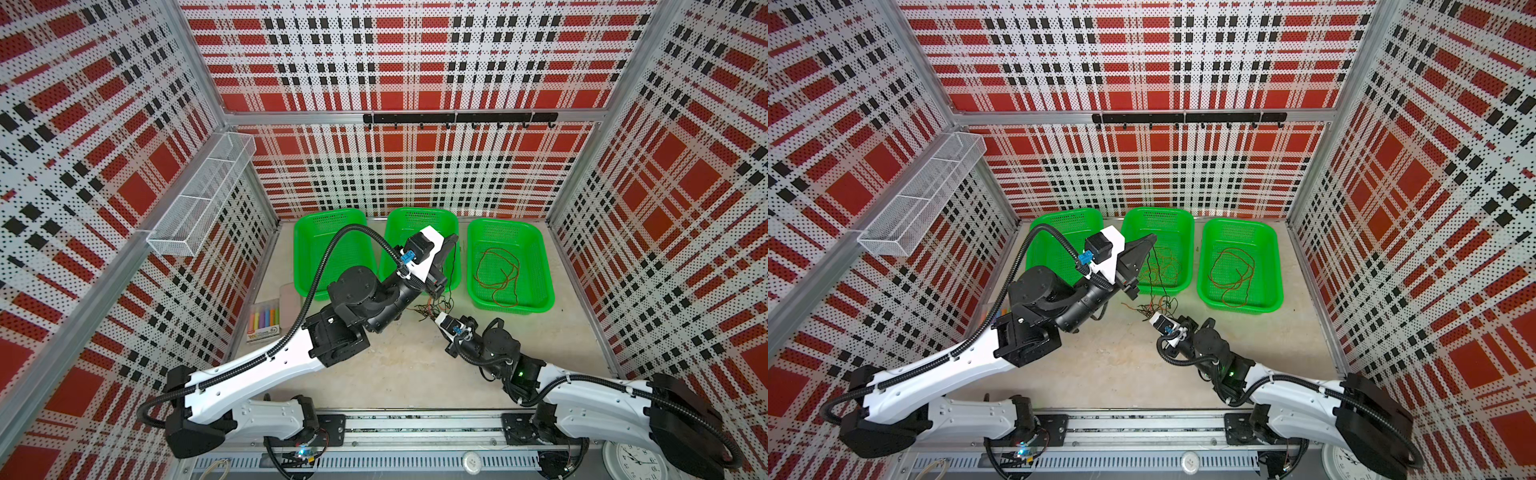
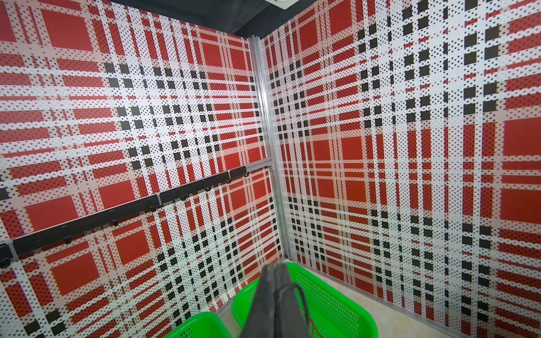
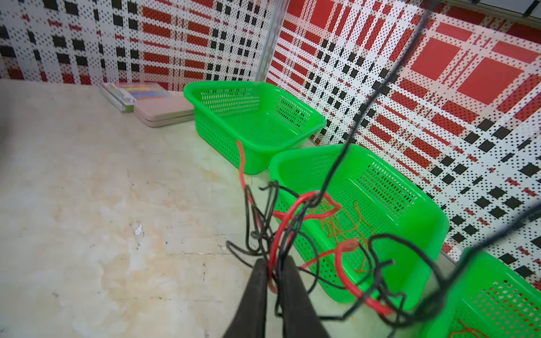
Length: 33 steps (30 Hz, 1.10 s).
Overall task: Untangle and sort cables by color
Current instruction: Untie the cable.
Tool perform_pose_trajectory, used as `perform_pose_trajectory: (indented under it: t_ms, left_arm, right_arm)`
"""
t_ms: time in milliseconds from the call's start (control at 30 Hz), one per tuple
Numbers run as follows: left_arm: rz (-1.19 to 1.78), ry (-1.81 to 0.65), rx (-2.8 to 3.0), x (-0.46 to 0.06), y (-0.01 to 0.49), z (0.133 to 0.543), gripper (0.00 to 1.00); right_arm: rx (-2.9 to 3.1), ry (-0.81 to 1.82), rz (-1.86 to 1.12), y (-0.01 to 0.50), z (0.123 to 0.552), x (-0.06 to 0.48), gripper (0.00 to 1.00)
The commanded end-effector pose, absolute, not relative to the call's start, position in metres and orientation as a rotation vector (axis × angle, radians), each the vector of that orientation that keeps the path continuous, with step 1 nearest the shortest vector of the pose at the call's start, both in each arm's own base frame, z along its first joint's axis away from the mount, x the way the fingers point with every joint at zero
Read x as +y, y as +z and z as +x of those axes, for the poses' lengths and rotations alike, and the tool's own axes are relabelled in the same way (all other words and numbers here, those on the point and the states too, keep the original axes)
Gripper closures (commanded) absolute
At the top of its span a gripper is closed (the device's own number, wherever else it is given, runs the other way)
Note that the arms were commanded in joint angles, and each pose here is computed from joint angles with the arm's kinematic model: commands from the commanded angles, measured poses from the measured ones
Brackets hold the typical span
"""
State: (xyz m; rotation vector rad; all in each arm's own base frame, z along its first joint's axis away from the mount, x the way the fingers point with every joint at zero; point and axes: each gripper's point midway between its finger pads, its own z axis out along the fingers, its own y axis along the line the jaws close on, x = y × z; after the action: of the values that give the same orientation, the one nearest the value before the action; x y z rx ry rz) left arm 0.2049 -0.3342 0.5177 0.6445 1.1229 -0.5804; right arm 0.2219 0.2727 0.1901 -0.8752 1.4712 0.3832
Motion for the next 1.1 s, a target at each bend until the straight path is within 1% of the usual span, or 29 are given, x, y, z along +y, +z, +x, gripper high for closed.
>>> perform_pose_trajectory:
  t_ms: [0,100,267,433,667,967,1067]
  left_arm:
    - [0.615,-0.558,1.085,-0.323,0.544,0.204,1.00]
    - [0.598,-0.527,1.078,-0.313,0.556,0.210,1.00]
    - [0.551,-0.487,1.061,-0.290,0.577,0.225,1.00]
    - [0.544,-0.457,1.037,-0.276,0.590,0.231,1.00]
    - [0.501,-0.398,0.987,-0.243,0.622,0.234,1.00]
    - [0.499,-0.372,0.965,-0.233,0.633,0.239,1.00]
    - [0.511,-0.388,0.963,-0.233,0.632,0.240,1.00]
  right_arm:
    - [1.506,0.455,-0.842,0.180,0.221,0.269,0.92]
    - [1.553,0.463,-0.815,0.169,0.224,0.262,0.93]
    - [1.674,0.457,-0.813,0.135,0.226,0.256,0.94]
    - [1.766,0.465,-0.751,0.115,0.232,0.248,0.97]
    - [1.869,0.459,-0.636,0.097,0.244,0.226,1.00]
    - [1.985,0.427,-0.568,0.074,0.250,0.211,1.00]
    - [1.947,0.492,-0.586,0.081,0.244,0.217,0.95]
